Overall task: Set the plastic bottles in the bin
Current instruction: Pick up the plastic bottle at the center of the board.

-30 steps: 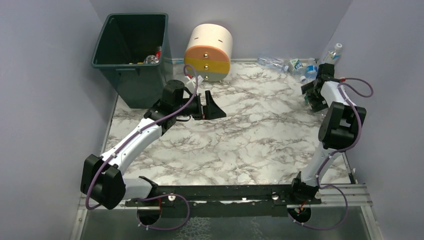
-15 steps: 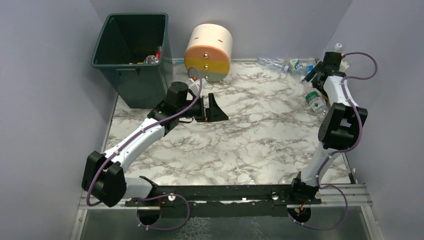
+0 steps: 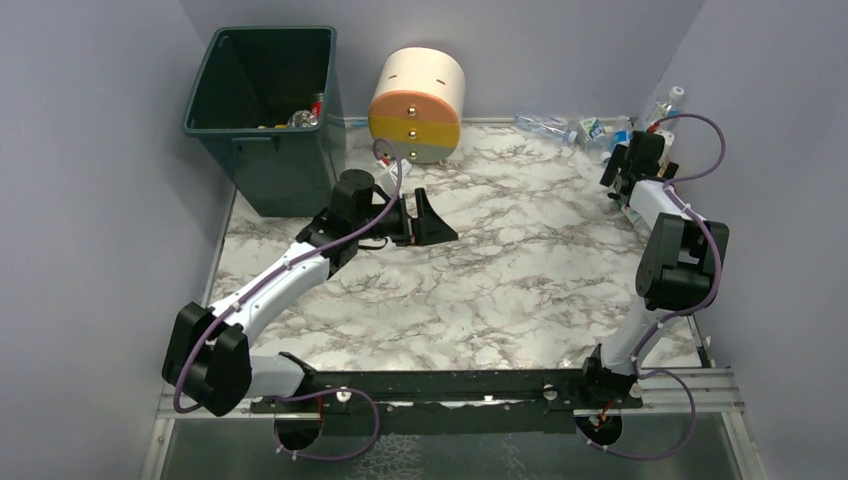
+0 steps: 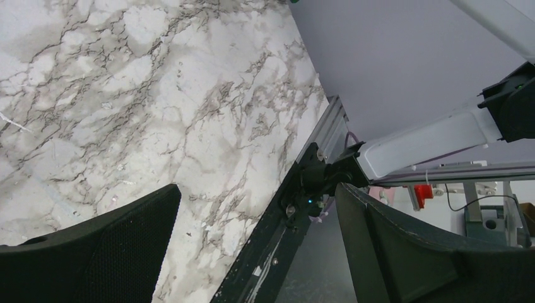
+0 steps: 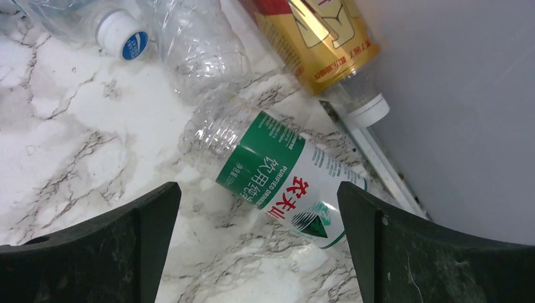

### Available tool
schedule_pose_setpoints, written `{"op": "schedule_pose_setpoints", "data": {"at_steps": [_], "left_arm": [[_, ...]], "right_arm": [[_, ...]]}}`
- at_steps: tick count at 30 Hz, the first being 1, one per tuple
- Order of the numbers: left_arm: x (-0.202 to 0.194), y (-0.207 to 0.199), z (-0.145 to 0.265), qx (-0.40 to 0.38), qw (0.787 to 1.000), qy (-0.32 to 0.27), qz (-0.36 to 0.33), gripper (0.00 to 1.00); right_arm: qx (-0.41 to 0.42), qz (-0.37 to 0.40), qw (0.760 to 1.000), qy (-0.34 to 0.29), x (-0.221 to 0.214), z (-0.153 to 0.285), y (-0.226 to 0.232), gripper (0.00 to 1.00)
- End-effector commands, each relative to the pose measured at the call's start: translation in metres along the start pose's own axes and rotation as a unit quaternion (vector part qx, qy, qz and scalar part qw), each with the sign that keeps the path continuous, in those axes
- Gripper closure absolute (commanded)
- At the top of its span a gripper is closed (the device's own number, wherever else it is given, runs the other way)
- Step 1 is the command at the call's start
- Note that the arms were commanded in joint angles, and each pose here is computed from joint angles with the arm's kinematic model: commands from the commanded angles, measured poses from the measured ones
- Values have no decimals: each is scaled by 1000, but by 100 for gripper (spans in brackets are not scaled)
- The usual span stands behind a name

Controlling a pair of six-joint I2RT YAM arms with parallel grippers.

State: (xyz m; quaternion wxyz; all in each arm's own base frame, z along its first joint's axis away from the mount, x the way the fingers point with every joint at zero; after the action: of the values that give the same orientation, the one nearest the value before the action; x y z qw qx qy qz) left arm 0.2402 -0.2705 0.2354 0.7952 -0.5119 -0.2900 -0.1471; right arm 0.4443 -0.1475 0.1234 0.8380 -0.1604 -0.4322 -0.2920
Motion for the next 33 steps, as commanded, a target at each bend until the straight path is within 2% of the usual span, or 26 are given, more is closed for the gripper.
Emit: {"op": "schedule_pose_setpoints", "data": {"at_steps": [1,9,23,33], "left_arm": [[13,-27,10,-44,998,-25,-34,1],[12,-35,17,-52,997,-30,-41,1],[14,-43,25,-54,997,-35,-51,1],[16,-46,28,-52,996,-37,-54,1]], "right_arm": [[-16,34,999,-34,18,1,-10,2],[-32,53,998,-13,-6,5,-23,2],[-92,104,988,63,-56,-9,-44,1],[-116,118,980,114,-70,-28,-45,0]]}}
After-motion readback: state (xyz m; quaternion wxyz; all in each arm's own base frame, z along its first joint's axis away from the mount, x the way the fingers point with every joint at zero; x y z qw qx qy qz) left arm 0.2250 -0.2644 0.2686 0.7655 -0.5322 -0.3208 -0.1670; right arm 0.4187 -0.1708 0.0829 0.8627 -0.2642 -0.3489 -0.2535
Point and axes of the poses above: each gripper's point midway between its finger pads, its own z axis back along the fingers, its own y axis along the line the jaws close on, x = y × z, the point moved 3 cm from there along z, back along the fingers, and after that the axes turned 6 degrees about -z, right-handed, at the moved point
